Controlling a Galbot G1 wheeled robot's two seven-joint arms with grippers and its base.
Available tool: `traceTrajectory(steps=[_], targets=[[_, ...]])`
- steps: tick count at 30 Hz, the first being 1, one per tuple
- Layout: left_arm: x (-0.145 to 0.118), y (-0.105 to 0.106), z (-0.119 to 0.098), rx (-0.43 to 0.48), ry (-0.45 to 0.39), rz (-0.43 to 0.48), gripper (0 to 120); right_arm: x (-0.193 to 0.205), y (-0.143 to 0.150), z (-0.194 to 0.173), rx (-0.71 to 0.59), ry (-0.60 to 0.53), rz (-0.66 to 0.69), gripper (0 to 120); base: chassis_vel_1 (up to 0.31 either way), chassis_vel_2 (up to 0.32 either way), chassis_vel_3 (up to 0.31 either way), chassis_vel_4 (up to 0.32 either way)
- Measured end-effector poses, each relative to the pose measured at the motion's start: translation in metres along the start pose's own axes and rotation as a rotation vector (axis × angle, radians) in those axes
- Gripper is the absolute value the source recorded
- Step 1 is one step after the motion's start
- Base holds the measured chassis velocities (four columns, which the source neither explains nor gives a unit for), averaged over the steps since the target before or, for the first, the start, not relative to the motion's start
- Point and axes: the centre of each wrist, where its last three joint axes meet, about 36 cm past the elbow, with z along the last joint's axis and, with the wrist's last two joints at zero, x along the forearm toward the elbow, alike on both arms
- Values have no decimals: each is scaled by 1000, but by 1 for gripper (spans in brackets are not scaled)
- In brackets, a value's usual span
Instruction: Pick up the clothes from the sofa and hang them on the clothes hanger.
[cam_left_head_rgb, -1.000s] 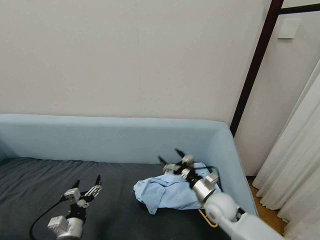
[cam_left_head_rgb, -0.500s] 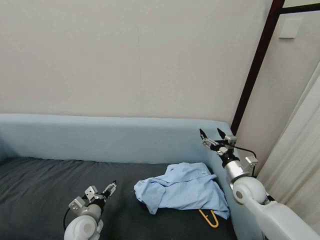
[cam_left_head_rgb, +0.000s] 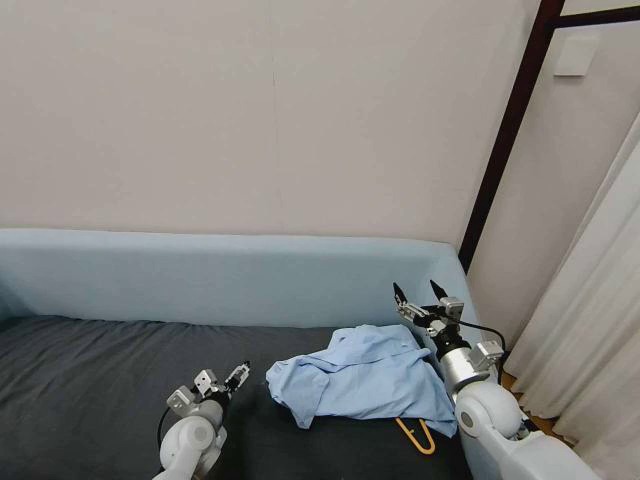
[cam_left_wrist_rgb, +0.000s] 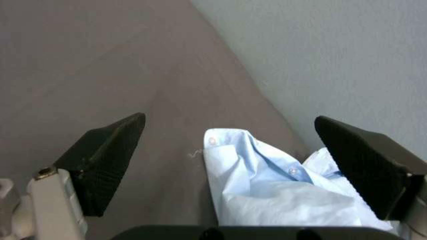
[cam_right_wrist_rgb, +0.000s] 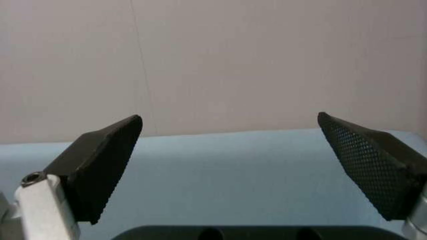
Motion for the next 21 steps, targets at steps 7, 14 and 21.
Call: traceTrajectory(steps=[7, 14, 21], targets=[[-39, -8, 30, -40, 26, -4, 100, -3, 0, 1, 18, 16, 0, 100, 0, 0, 0, 0], [-54, -17, 63, -53, 47, 5, 100, 0, 4, -9, 37, 2, -27, 100, 0, 0, 0, 0], [-57, -20, 75, -49, 54, -3, 100, 6, 1, -16, 55, 7, -22, 100, 0, 0, 0, 0]])
